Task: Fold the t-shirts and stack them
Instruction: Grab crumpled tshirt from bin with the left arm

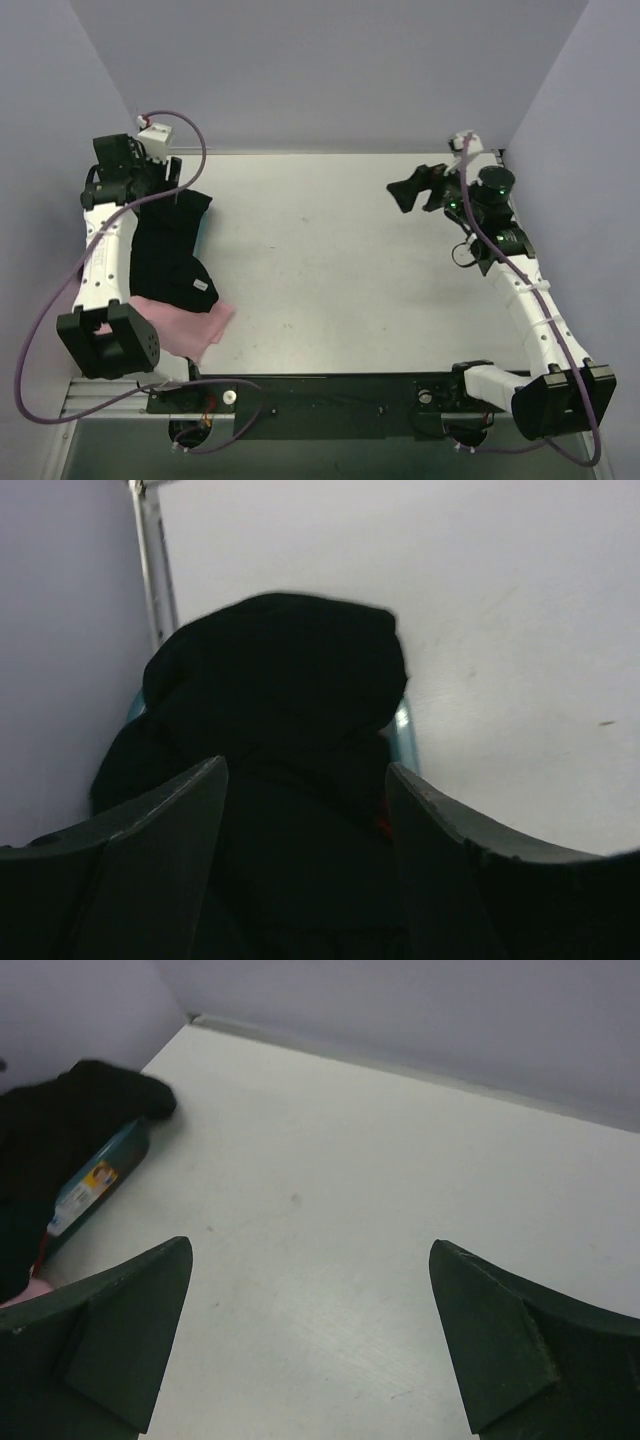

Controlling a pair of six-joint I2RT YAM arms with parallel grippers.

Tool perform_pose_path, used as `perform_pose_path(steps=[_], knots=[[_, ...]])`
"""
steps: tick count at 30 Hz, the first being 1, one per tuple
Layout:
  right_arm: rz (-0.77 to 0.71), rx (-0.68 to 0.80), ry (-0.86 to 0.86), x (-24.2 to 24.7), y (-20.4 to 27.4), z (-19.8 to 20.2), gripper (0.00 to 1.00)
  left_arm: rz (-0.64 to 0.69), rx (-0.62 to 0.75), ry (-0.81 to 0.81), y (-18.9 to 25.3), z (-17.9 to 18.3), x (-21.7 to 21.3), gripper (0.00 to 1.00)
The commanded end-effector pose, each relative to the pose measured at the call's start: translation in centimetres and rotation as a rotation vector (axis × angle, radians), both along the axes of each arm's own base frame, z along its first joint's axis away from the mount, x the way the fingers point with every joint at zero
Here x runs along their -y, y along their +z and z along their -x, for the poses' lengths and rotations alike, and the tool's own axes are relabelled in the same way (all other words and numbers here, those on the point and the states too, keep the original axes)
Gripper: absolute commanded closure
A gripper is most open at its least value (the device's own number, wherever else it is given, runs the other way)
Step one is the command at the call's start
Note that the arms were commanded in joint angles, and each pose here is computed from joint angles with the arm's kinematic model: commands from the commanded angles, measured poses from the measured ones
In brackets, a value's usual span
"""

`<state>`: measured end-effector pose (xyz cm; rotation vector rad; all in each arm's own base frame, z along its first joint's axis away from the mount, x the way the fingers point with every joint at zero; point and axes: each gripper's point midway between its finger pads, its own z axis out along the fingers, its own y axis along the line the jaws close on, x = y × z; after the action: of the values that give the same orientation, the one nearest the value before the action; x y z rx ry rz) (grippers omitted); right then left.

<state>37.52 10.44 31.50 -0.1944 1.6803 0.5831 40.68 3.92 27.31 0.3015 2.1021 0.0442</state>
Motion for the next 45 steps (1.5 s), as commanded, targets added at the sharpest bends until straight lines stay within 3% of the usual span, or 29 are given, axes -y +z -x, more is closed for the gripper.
perform_pose_path(steps=[1, 8, 11, 15, 21, 23, 25, 26, 28, 32, 35, 40, 45], knots=[[0.253, -0.085, 0.206, -5.7, -2.5, 2.7, 0.00, -0.163, -0.346, 0.142, -5.1, 3.4, -5.6, 0.26], [0.296, -0.127, 0.333, -10.6, -3.9, 4.3, 0.00, -0.362, -0.408, 0.295, -8.4, 3.9, -11.5, 0.13], [0.341, -0.139, 0.342, -11.3, -5.0, 4.4, 0.00, -0.350, -0.408, 0.306, -10.3, 2.7, -12.8, 0.07], [0.377, -0.136, 0.388, -12.8, -5.1, 4.9, 0.00, -0.373, -0.501, 0.345, -13.9, 1.2, -14.9, 0.09], [0.426, -0.127, 0.406, -13.5, -5.3, 5.4, 0.00, -0.358, -0.530, 0.340, -16.1, -2.3, -15.8, 0.10], [0.433, -0.125, 0.416, -13.7, -5.5, 5.6, 0.00, -0.379, -0.574, 0.350, -17.0, -2.6, -16.5, 0.15], [0.444, -0.122, 0.416, -13.7, -5.7, 5.8, 0.00, -0.395, -0.591, 0.354, -17.3, -2.7, -16.9, 0.29], [0.447, -0.121, 0.415, -13.7, -5.7, 5.8, 0.00, -0.396, -0.587, 0.354, -17.1, -2.7, -16.8, 0.59], [0.456, -0.122, 0.415, -13.7, -5.9, 5.8, 0.00, -0.387, -0.550, 0.358, -15.7, -2.7, -16.6, 1.00], [0.458, -0.114, 0.422, -14.0, -5.7, 5.6, 0.00, -0.401, -0.440, 0.344, -10.3, -2.3, -16.0, 1.00], [0.454, -0.103, 0.444, -14.7, -5.1, 5.4, 0.00, -0.399, -0.245, 0.341, -1.5, -2.6, -15.2, 1.00], [0.410, -0.044, 0.471, -16.6, -2.4, 5.1, 0.00, -0.258, 0.158, 0.091, 13.1, -3.2, -8.5, 1.00], [0.274, 0.061, 0.426, -17.2, 3.4, 5.0, 0.00, -0.102, 0.396, -0.083, 23.0, -2.0, -1.5, 1.00]])
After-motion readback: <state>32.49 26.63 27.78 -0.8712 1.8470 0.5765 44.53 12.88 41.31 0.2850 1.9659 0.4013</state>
